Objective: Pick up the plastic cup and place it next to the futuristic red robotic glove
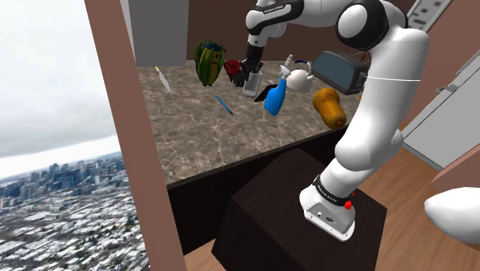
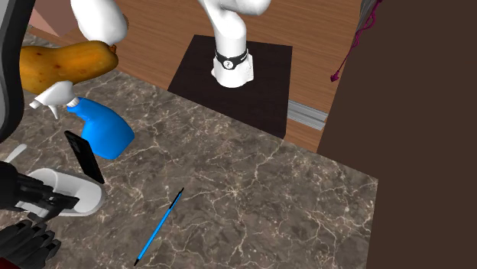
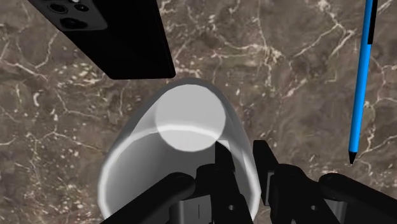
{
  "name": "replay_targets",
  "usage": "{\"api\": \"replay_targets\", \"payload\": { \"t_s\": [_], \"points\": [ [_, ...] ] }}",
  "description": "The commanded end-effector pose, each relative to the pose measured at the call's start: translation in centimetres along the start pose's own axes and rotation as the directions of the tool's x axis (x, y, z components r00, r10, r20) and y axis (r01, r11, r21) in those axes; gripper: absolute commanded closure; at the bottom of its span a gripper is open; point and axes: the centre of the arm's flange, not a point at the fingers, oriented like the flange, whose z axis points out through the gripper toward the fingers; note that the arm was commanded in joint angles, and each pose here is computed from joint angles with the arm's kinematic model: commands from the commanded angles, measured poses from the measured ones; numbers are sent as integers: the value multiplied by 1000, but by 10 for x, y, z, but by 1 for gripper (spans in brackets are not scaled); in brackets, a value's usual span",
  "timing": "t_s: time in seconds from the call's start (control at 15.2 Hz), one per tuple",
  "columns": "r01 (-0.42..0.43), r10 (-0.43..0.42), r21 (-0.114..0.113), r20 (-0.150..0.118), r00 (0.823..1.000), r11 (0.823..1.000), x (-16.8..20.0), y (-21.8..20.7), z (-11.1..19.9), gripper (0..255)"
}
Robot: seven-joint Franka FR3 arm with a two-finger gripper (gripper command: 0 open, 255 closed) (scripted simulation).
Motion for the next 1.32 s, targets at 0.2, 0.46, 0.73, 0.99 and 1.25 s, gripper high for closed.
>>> {"api": "replay_targets", "payload": {
  "t_s": [0.2, 0.46, 0.73, 0.99, 1.25],
  "points": [
    [0, 0, 0, -1, 1000, 1000, 0, 0, 5, 255],
    [0, 0, 0, -1, 1000, 1000, 0, 0, 5, 255],
    [0, 0, 0, -1, 1000, 1000, 0, 0, 5, 0],
    [0, 0, 0, -1, 1000, 1000, 0, 0, -21, 0],
    [0, 0, 0, -1, 1000, 1000, 0, 0, -45, 0]
  ]
}}
